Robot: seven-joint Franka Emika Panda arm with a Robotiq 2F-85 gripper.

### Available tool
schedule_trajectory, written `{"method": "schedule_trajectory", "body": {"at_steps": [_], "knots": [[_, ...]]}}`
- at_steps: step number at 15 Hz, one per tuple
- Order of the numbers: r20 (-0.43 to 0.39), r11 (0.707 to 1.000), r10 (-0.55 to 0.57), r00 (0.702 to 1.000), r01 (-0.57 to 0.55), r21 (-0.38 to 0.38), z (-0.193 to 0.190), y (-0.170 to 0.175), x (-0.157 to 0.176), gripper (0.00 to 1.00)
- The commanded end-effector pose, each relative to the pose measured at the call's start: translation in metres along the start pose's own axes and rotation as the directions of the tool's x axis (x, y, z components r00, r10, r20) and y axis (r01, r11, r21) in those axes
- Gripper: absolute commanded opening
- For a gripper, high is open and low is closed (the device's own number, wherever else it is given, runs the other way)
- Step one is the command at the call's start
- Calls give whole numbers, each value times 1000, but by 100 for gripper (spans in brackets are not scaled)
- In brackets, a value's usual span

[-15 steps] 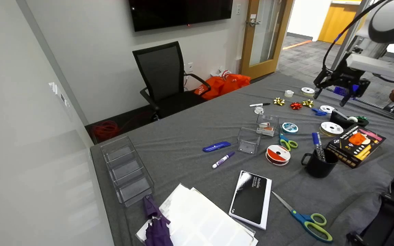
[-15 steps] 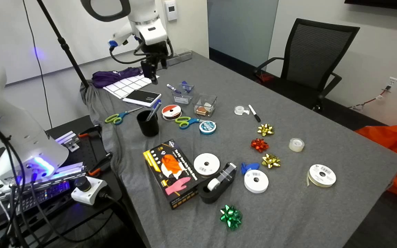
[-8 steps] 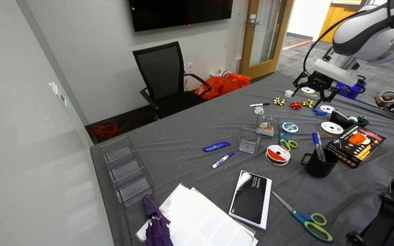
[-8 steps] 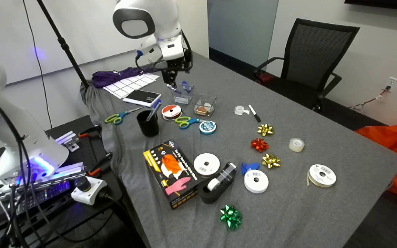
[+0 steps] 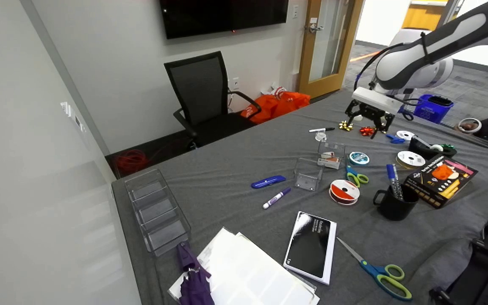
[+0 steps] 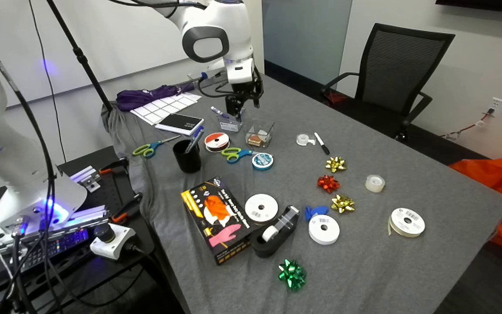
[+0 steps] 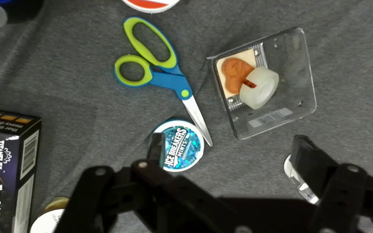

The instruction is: Pour the contents in the clear container on the right onto the table.

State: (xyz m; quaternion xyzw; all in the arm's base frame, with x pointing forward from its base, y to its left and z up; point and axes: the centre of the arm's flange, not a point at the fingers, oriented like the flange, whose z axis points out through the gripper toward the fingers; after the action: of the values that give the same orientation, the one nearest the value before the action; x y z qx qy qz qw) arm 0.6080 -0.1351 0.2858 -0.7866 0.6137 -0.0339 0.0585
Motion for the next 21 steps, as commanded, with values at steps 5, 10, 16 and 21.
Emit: {"method": "schedule_trajectory", "body": {"at_steps": [5, 10, 16, 21], "knots": [[1, 990, -86, 996, 85, -109, 28, -38, -4, 100], [5, 993, -75, 997, 75, -89, 29, -32, -7, 100], [26, 992, -90, 996, 92, -83, 57, -22, -12, 100], [21, 993, -86, 996, 87, -75, 99, -24, -22, 100]]}}
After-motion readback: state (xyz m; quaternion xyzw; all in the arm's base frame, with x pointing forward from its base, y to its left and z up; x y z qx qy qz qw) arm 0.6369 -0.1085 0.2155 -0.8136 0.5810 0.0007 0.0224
